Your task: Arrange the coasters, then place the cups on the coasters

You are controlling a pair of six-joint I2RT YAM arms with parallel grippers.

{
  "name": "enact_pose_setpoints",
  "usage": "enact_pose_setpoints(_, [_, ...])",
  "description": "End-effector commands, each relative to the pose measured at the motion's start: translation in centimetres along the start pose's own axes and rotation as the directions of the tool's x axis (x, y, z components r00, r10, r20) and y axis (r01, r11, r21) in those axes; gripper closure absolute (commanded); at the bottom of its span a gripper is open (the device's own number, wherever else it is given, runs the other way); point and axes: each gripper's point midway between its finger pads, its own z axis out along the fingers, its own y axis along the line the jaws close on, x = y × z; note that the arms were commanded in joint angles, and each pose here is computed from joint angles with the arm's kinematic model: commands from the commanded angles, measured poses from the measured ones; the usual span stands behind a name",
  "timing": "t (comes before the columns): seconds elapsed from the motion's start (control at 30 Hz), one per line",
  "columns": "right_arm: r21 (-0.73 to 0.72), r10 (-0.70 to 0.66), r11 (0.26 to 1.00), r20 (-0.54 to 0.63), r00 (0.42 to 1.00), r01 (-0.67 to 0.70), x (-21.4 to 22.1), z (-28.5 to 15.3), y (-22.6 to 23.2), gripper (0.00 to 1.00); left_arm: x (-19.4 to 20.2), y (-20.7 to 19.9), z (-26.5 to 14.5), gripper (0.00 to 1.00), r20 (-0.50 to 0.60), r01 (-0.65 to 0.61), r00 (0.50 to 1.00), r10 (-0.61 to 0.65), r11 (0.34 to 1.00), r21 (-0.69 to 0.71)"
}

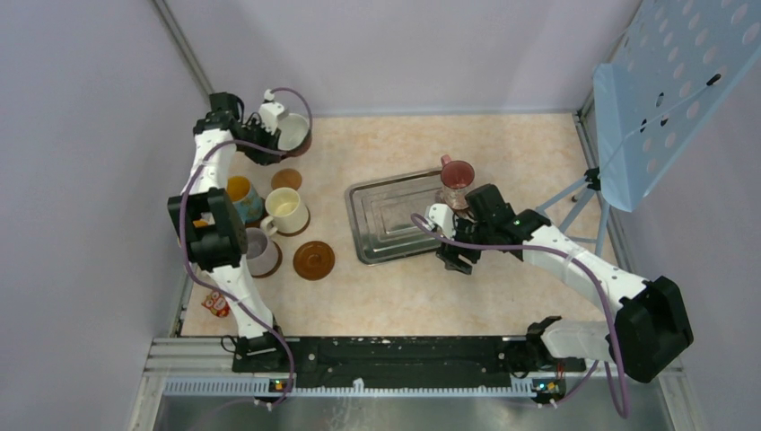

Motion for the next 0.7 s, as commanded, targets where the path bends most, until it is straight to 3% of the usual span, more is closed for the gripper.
enact_pose_setpoints(0.0, [0.012,-0.031,0.999,0.06,0.998,0.03,-1.6,-0.4,-0.1,0.33,-2.6,2.1,-4.1,1.0,0.117,-0.062,0.991,0.07,0.996,-0.066])
enact_pose_setpoints(0.27, [0.006,-0.029,1.0,0.049,0.998,0.029,-1.3,-0.3,0.0,0.33,0.2,3.6,-3.4,1.0,0.07,-0.01,0.997,0.017,0.996,-0.092])
enact_pose_setpoints(0.67, [0.002,-0.033,0.999,0.041,0.999,0.033,-1.0,-0.1,0.1,0.33,3.3,2.6,-2.6,1.0,-0.039,0.054,0.998,-0.057,0.996,-0.064])
